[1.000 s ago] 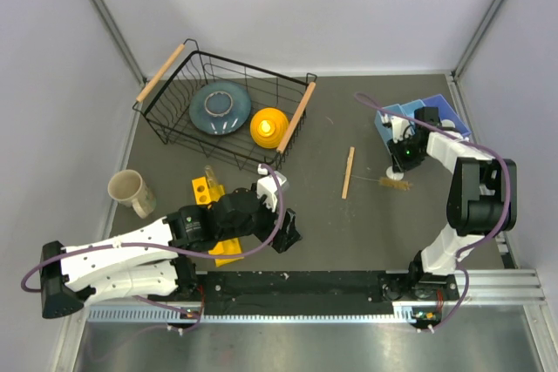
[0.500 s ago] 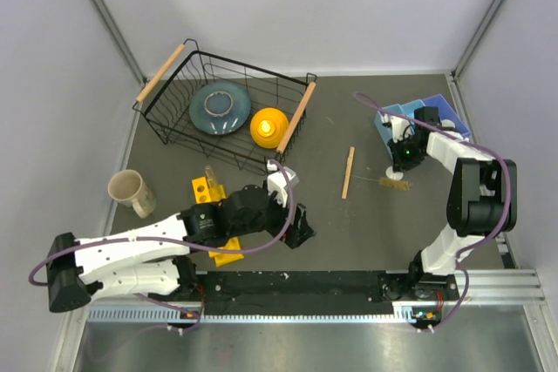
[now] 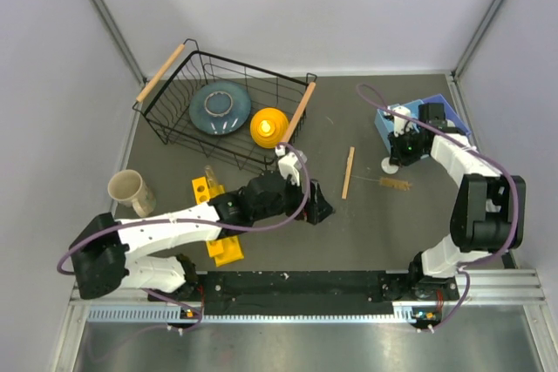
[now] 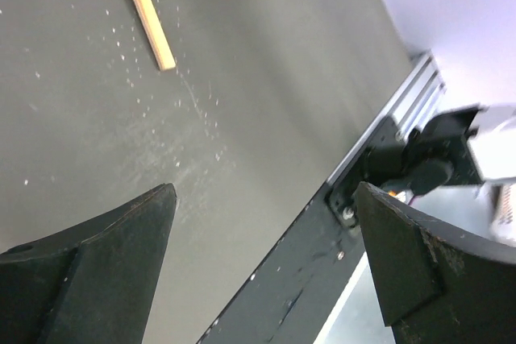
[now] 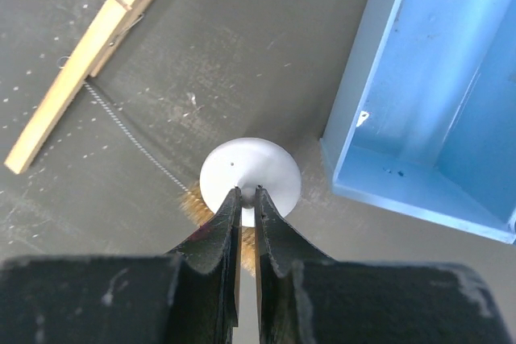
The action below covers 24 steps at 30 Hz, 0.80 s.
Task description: Organize the chemistry lab equipment
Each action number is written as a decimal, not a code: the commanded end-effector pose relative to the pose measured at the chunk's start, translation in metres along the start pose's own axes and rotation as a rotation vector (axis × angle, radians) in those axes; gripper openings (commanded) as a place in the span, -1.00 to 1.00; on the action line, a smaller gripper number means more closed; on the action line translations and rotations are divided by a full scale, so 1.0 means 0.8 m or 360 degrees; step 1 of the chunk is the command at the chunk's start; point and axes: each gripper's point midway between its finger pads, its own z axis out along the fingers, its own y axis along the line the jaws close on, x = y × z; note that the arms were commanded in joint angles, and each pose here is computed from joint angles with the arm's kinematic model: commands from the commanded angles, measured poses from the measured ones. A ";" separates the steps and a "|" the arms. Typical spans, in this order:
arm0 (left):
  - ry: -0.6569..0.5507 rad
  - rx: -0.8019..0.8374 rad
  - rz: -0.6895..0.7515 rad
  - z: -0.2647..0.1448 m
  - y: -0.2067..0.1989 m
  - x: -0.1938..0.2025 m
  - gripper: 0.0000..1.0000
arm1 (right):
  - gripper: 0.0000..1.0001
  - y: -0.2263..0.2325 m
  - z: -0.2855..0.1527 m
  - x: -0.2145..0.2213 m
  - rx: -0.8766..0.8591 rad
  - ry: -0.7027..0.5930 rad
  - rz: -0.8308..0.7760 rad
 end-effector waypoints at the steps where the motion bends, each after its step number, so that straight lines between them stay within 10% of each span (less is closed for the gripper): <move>1: -0.0193 0.0256 -0.0244 0.013 -0.029 -0.051 0.98 | -1.00 0.030 -0.022 -0.025 -0.0124 -0.0156 -0.0007; 24: -0.0209 0.0582 -0.0710 0.084 -0.019 -0.070 0.72 | -1.00 0.205 -0.099 -0.034 -0.0918 -0.0383 -0.0137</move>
